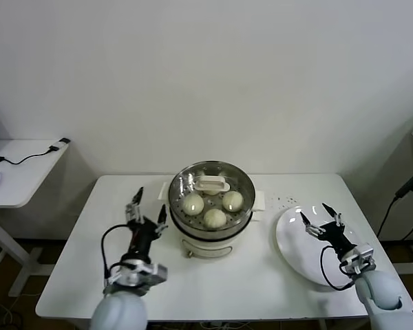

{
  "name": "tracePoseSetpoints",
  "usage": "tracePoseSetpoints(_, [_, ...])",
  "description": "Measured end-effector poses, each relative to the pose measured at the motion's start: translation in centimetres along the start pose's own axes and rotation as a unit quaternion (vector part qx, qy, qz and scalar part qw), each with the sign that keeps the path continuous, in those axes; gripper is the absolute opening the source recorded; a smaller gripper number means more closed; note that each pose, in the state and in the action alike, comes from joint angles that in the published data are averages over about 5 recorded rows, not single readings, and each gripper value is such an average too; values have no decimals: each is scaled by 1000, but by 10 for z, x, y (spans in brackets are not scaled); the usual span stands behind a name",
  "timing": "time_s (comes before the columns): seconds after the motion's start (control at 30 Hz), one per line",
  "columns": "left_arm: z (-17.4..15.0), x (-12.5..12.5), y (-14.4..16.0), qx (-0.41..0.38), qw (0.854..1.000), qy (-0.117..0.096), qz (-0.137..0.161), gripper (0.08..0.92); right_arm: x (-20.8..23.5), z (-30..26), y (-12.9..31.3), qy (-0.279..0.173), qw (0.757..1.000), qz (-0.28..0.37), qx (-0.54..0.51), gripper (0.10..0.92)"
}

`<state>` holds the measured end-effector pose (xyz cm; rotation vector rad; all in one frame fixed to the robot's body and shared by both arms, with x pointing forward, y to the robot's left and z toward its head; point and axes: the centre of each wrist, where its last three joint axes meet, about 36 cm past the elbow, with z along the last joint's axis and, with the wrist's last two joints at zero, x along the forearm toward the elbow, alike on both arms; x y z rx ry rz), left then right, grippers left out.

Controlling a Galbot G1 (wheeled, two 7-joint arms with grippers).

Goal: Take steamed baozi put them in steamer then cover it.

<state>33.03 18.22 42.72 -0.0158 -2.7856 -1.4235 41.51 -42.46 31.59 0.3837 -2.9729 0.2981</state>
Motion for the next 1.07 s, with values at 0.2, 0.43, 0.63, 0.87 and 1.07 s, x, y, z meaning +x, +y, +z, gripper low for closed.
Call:
tracePoseSetpoints(0.2, [55,21,14,143,989,26,-2,823,3,-9,14,-10,1000,0,2,823])
tracePoseSetpoints(0.43, [103,51,18,283,957,62,-20,823,12,-15,28,-22,1000,-1,-4,823])
tracePoseSetpoints(0.63, [121,71,19,343,936,70,-37,823,23,-15,38,-28,1000,0,-14,823])
tracePoseSetpoints(0.87, [134,85,26,367,926,72,-55,823,32,-10,46,-27,999,3,-23,823])
tracePoseSetpoints(1.07, [140,92,26,370,924,78,-56,823,38,-6,50,-27,999,4,-29,823])
